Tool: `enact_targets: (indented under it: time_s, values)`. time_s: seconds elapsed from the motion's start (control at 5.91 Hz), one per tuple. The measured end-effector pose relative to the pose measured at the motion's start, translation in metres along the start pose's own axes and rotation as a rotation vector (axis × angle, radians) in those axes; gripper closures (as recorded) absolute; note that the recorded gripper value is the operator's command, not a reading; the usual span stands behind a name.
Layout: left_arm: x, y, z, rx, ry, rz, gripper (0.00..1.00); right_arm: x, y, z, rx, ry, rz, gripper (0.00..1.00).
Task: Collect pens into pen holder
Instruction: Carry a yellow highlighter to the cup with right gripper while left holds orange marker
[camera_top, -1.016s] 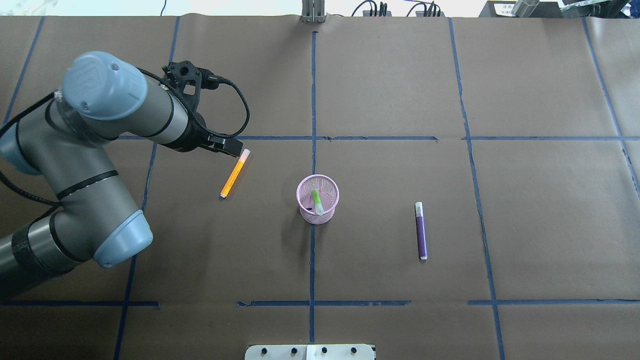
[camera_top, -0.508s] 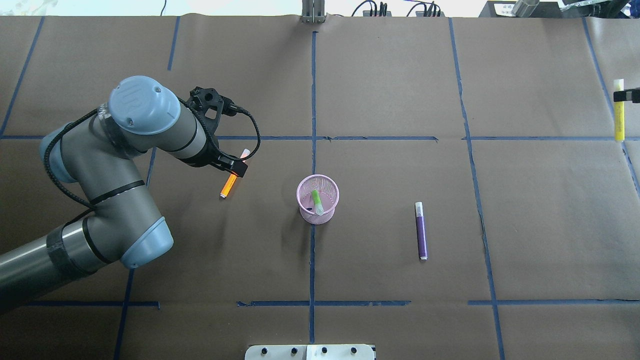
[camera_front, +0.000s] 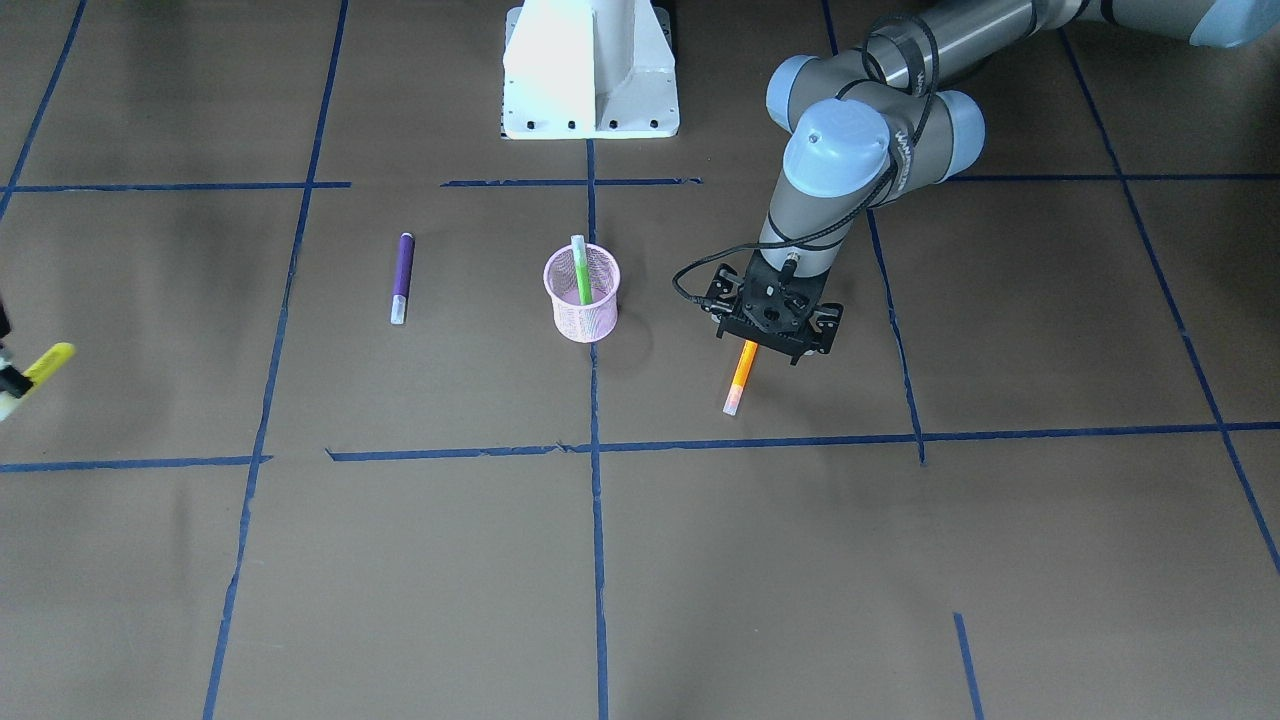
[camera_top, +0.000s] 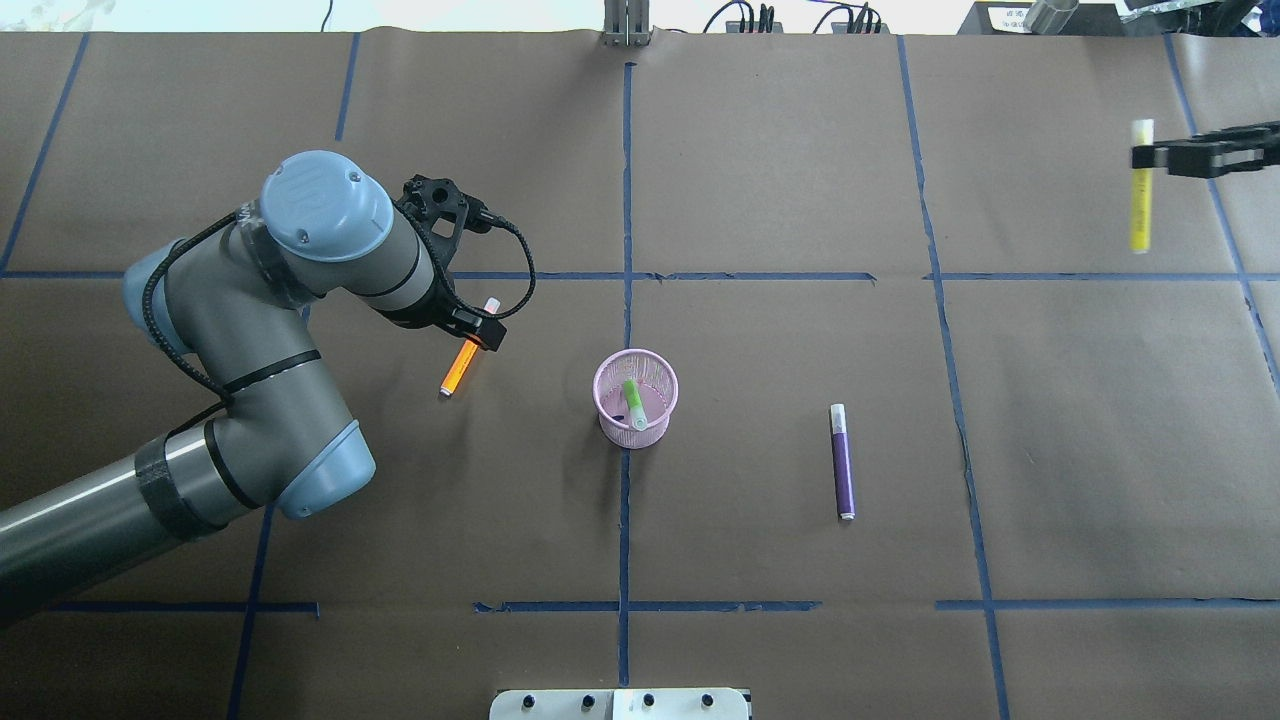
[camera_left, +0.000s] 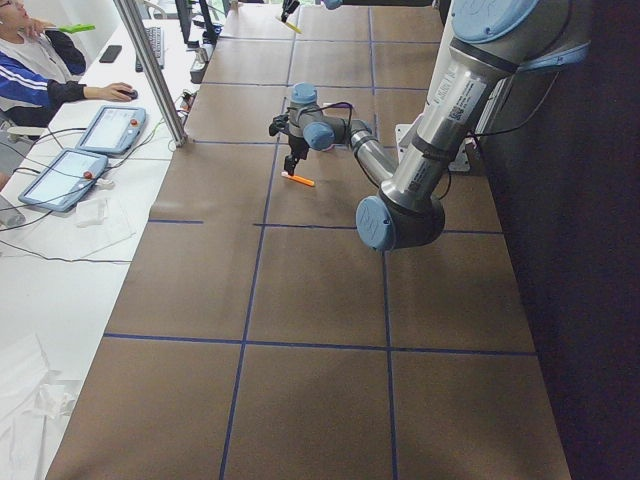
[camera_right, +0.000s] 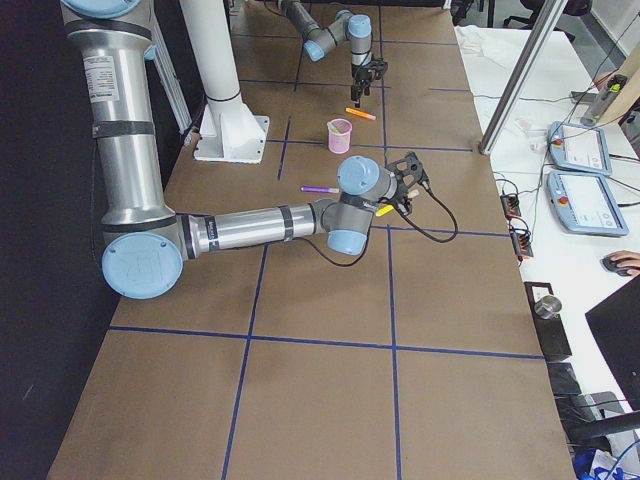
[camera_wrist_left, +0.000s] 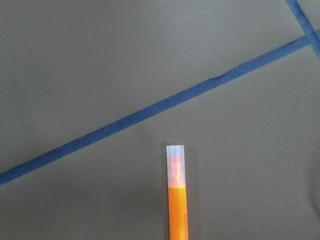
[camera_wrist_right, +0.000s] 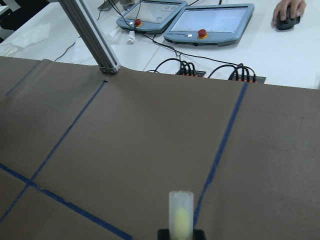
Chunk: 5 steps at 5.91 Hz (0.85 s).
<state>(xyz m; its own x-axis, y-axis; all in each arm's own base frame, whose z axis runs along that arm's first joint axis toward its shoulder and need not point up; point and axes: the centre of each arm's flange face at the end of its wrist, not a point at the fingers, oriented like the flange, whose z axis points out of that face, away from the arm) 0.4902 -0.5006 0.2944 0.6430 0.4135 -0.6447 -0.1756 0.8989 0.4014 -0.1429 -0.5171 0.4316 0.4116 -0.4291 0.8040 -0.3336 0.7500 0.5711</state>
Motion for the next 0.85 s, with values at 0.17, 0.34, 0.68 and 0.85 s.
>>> enact_targets:
  time_s: [0.17,0.34,0.68,0.85]
  values:
    - [-0.004,-0.004,0.009,0.015,0.01,-0.021,0.0,-0.046,0.002,0.02,0.031,-0.034,0.003,1.0]
    - [-0.008,-0.007,0.017,0.035,0.028,-0.055,0.0,-0.09,0.007,0.043,0.061,-0.067,0.002,1.0]
    - [-0.011,-0.008,0.026,0.054,0.049,-0.086,0.0,-0.17,0.027,0.083,0.099,-0.111,-0.013,1.0]
    - [-0.012,-0.008,0.027,0.054,0.05,-0.088,0.0,-0.217,0.032,0.099,0.109,-0.116,-0.016,1.0]
